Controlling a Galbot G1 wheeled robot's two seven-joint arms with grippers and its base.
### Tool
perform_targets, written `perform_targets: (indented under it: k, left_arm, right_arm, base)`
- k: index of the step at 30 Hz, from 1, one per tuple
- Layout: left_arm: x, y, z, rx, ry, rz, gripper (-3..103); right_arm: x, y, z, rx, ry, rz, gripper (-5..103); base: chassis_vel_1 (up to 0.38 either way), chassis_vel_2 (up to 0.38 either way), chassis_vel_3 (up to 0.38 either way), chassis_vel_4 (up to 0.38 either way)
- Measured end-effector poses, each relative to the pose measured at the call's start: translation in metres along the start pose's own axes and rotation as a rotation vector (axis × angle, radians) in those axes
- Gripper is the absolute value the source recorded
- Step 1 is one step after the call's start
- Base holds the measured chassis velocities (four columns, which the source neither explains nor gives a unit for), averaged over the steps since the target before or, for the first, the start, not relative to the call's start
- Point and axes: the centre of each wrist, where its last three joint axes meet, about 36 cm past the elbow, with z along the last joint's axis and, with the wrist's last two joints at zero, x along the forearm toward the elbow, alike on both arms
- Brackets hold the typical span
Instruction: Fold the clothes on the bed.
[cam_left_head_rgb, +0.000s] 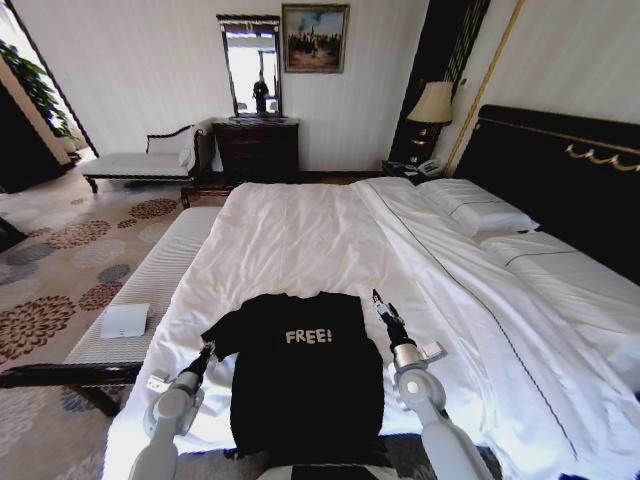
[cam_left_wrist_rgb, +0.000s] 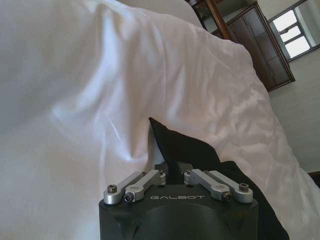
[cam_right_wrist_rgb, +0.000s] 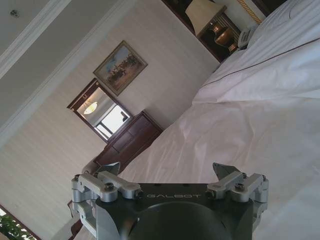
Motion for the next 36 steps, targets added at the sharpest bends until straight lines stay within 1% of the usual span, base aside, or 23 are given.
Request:
perform_targets:
  k: [2, 3, 9, 12, 13, 14, 15, 16, 17, 18, 19, 20, 21, 23, 24, 25, 29, 34, 36]
  left_arm:
    - [0.001, 0.000, -0.003, -0.005, -0.010, 0.000, 4]
    - [0.001, -0.001, -0.004, -0.007, -0.015, 0.002, 2]
    - [0.002, -0.003, -0.008, -0.024, -0.019, 0.017, 0]
    - [-0.001, -0.009, -0.010, -0.043, -0.020, 0.041, 0]
    - [-0.001, -0.013, -0.011, -0.050, -0.022, 0.062, 0]
    - [-0.001, -0.019, -0.013, -0.059, -0.023, 0.099, 0]
    - [-0.001, -0.019, -0.013, -0.059, -0.023, 0.099, 0]
    - [-0.001, -0.023, -0.014, -0.065, -0.022, 0.129, 0]
    - [0.000, -0.028, -0.014, -0.074, -0.021, 0.165, 0]
    - [0.001, -0.036, -0.012, -0.096, -0.017, 0.235, 0]
    - [0.002, -0.041, -0.008, -0.114, -0.006, 0.279, 0]
    - [0.002, -0.041, -0.008, -0.114, -0.006, 0.279, 0]
    - [0.004, -0.047, -0.004, -0.133, 0.008, 0.324, 0]
    - [0.007, -0.055, 0.002, -0.161, 0.026, 0.373, 0]
    - [0.009, -0.064, 0.015, -0.193, 0.061, 0.415, 0]
    - [0.009, -0.064, 0.015, -0.193, 0.061, 0.415, 0]
    - [0.008, -0.071, 0.039, -0.240, 0.112, 0.429, 0]
    - [0.002, -0.063, 0.058, -0.278, 0.144, 0.400, 0]
    - [0.002, -0.061, 0.061, -0.282, 0.150, 0.397, 0]
  right_arm:
    - [0.000, 0.000, 0.000, 0.001, 0.000, 0.001, 100]
    - [0.000, 0.000, 0.000, 0.002, 0.000, 0.002, 100]
    - [-0.002, 0.002, 0.000, 0.003, -0.001, 0.004, 100]
    - [-0.004, 0.002, -0.001, 0.003, -0.002, 0.007, 100]
    - [-0.005, 0.002, -0.001, 0.004, -0.001, 0.008, 100]
    - [-0.005, 0.001, -0.001, 0.006, 0.001, 0.010, 100]
    - [-0.005, 0.001, -0.001, 0.006, 0.001, 0.010, 100]
    - [-0.006, 0.001, -0.001, 0.007, 0.001, 0.011, 100]
    - [-0.006, 0.000, -0.001, 0.008, 0.002, 0.012, 100]
    - [-0.007, -0.001, -0.001, 0.010, 0.003, 0.014, 100]
    - [-0.007, -0.002, -0.002, 0.012, 0.004, 0.015, 100]
    - [-0.007, -0.002, -0.002, 0.012, 0.004, 0.015, 100]
    - [-0.007, -0.002, -0.002, 0.013, 0.005, 0.017, 100]
    - [-0.007, -0.003, -0.002, 0.015, 0.005, 0.018, 100]
    - [-0.007, -0.004, -0.002, 0.016, 0.006, 0.021, 100]
    - [-0.007, -0.004, -0.002, 0.016, 0.006, 0.021, 100]
    - [-0.008, -0.006, -0.001, 0.016, 0.007, 0.024, 100]
    - [-0.008, -0.008, -0.001, 0.018, 0.007, 0.029, 100]
    - [-0.008, -0.009, -0.001, 0.019, 0.007, 0.030, 100]
  base:
    - [0.000, 0.000, 0.000, 0.000]
    - [0.000, 0.000, 0.000, 0.000]
    - [0.000, 0.000, 0.000, 0.000]
    - [0.000, 0.000, 0.000, 0.000]
    - [0.000, 0.000, 0.000, 0.000]
    - [0.000, 0.000, 0.000, 0.000]
    - [0.000, 0.000, 0.000, 0.000]
    - [0.000, 0.000, 0.000, 0.000]
    - [0.000, 0.000, 0.000, 0.000]
    - [0.000, 0.000, 0.000, 0.000]
    - [0.000, 0.000, 0.000, 0.000]
    - [0.000, 0.000, 0.000, 0.000]
    - [0.000, 0.000, 0.000, 0.000]
    - [0.000, 0.000, 0.000, 0.000]
    - [0.000, 0.000, 0.000, 0.000]
    - [0.000, 0.000, 0.000, 0.000]
    - [0.000, 0.000, 0.000, 0.000]
    - [0.000, 0.000, 0.000, 0.000]
    - [0.000, 0.000, 0.000, 0.000]
